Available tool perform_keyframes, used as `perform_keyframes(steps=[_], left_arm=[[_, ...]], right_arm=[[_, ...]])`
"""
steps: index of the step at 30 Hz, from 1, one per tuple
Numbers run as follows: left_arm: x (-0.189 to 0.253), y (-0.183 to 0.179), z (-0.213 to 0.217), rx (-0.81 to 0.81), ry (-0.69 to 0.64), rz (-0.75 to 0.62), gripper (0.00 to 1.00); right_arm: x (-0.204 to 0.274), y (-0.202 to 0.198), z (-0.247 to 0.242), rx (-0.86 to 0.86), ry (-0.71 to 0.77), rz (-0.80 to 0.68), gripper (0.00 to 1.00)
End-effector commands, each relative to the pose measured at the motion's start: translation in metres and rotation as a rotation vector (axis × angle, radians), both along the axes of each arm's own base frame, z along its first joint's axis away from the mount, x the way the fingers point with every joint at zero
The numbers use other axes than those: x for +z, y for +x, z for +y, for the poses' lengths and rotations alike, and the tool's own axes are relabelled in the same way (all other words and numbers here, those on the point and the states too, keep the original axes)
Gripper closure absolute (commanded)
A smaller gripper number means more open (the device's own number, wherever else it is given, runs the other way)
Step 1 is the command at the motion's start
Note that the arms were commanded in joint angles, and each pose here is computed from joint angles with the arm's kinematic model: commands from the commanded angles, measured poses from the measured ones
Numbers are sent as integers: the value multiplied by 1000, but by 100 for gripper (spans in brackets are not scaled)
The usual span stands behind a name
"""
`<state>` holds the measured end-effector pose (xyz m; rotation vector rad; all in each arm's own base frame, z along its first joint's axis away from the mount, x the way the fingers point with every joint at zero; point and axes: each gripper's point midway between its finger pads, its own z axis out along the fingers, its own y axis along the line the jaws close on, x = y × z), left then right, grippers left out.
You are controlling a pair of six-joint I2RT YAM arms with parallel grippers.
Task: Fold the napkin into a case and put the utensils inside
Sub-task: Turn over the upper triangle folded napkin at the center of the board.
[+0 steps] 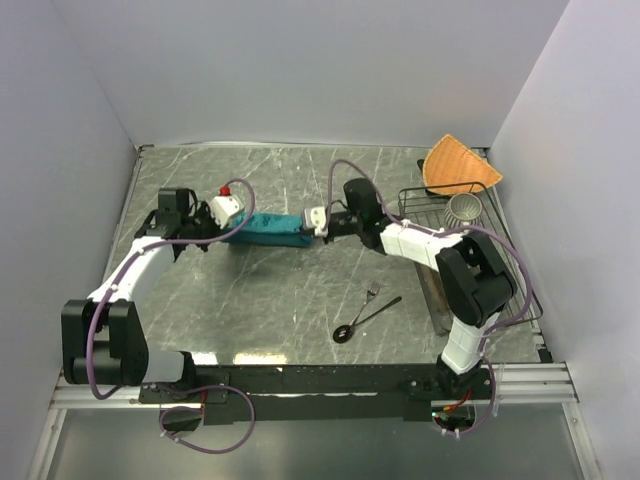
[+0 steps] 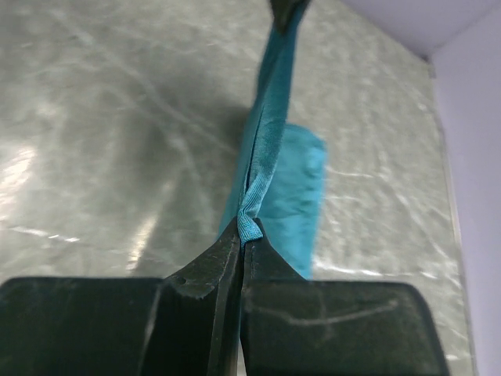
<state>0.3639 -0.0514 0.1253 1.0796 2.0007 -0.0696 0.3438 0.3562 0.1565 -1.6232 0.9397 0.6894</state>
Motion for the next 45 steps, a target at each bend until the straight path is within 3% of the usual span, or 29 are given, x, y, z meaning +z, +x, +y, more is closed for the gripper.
perform_keyframes(steps=[1,14,31,39,41,42,44,45], left_arm=[[-18,-25,17,25,81,50,99],[-75,-93,-3,-39,111,232,99],[-91,-120,-12,-99,167,332,95],[-96,-132,-14,-139,197,349,88],[-96,-134,-15,-148,199,355,80],[-96,-134,-15,-149,200,354,75],[-93,-133,-14,-140,201,351,63],[-90,-133,-14,-137,197,347,58]], right_arm=[[-14,-28,-12,54,-72,-29,100],[-76,-92,-27,219,-257,-14,100],[-109,-118,-34,369,-456,-95,100],[-117,-122,-35,403,-519,-102,100],[-118,-123,-35,413,-526,-105,100],[-119,-124,-37,416,-531,-105,88],[-117,-127,-37,428,-533,-106,74],[-115,-127,-37,426,-530,-106,61]])
